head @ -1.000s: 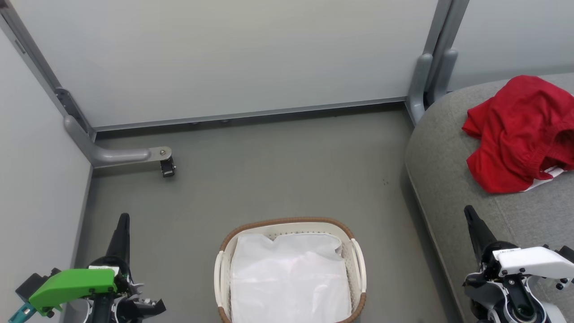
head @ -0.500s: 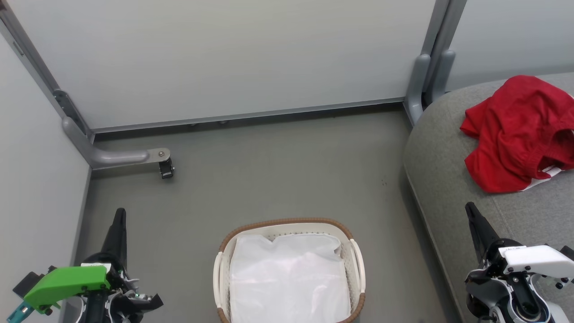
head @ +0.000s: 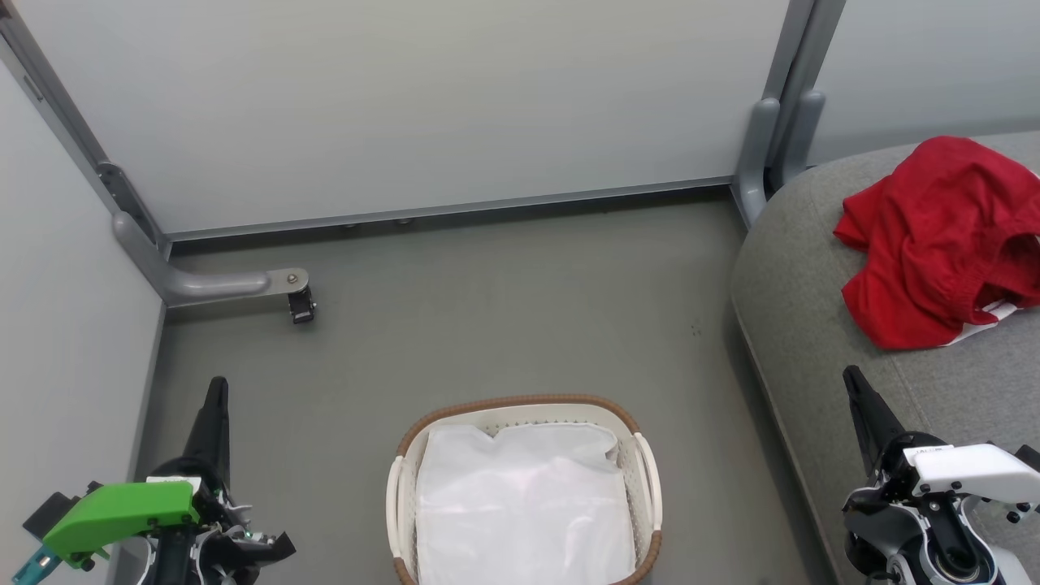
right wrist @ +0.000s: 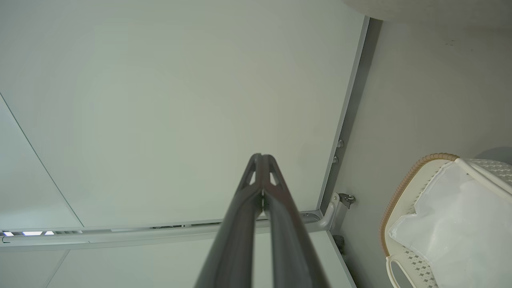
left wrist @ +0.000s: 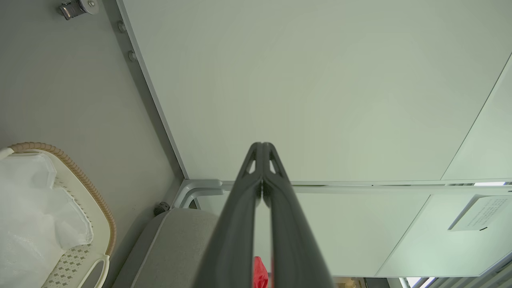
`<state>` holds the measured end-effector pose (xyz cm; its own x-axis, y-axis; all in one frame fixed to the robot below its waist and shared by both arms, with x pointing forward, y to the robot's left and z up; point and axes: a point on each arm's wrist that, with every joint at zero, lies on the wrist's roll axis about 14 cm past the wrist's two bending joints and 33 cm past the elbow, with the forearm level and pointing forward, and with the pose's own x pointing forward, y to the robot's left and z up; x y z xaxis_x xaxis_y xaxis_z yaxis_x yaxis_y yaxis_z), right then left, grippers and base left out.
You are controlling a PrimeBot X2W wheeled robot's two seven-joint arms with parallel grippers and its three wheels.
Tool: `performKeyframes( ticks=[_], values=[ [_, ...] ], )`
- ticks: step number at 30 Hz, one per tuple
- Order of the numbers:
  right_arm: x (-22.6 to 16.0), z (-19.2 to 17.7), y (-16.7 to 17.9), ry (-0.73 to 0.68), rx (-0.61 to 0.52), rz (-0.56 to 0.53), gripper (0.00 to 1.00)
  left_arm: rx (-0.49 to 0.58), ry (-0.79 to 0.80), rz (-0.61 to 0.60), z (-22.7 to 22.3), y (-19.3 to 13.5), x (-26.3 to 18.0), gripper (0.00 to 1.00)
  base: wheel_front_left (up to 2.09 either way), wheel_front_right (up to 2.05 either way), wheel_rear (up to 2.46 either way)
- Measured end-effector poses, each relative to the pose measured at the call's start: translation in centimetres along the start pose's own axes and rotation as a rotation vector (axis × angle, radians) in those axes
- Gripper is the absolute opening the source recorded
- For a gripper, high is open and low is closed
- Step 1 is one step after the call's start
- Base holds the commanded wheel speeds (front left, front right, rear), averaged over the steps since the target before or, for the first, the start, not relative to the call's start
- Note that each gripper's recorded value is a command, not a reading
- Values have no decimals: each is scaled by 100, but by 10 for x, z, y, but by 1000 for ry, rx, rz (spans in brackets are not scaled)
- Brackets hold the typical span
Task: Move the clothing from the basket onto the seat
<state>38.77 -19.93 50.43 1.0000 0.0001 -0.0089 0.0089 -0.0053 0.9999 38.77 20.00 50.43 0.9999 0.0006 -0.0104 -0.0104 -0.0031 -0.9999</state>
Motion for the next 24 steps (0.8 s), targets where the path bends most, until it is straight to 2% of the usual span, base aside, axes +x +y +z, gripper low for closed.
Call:
performKeyframes(
  ticks=[24],
  values=[
    [0,0,0,0,0,0,0,0,0,0,0,0,0,0,0,0,0]
  ],
)
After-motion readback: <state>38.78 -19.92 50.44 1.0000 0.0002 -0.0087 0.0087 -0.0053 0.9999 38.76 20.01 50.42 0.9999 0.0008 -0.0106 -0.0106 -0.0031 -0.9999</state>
